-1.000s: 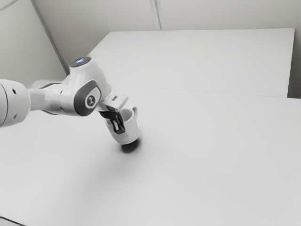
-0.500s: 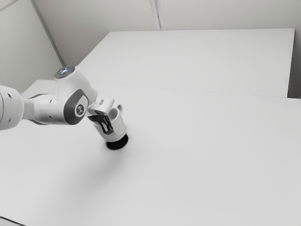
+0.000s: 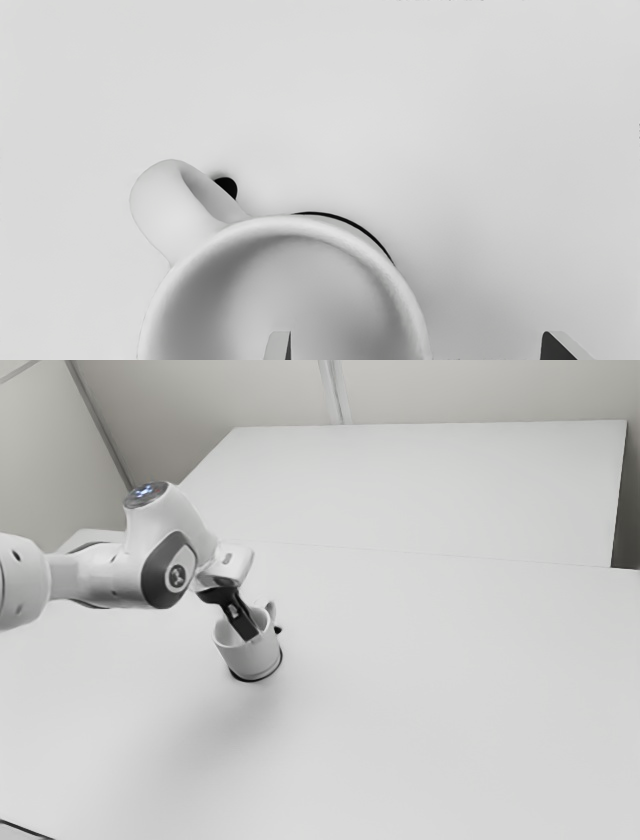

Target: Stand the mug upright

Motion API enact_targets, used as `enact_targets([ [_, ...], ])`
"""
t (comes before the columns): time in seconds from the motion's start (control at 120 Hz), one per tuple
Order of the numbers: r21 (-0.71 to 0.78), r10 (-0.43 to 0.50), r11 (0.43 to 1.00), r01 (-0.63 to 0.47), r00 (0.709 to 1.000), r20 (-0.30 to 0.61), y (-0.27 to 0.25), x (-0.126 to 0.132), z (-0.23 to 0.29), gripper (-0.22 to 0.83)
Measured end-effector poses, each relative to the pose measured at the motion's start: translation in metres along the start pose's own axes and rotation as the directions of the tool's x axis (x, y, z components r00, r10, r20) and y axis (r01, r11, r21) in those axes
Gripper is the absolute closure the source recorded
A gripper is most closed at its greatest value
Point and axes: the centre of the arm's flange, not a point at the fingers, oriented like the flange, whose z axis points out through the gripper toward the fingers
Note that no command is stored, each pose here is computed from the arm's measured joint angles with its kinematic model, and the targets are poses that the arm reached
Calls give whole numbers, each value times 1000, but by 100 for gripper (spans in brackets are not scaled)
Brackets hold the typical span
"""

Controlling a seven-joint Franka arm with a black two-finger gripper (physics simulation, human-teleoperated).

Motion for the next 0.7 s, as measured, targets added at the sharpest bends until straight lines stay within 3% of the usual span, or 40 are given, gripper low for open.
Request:
enact_targets([
  [0.2, -35, -151, 988, 152, 988, 33, -5, 8, -26, 3],
  [0.508, -18, -292, 956, 292, 956, 8, -25, 70, -158, 1],
  [0.7, -22, -347, 937, 348, 937, 39, -18, 102, -198, 0],
])
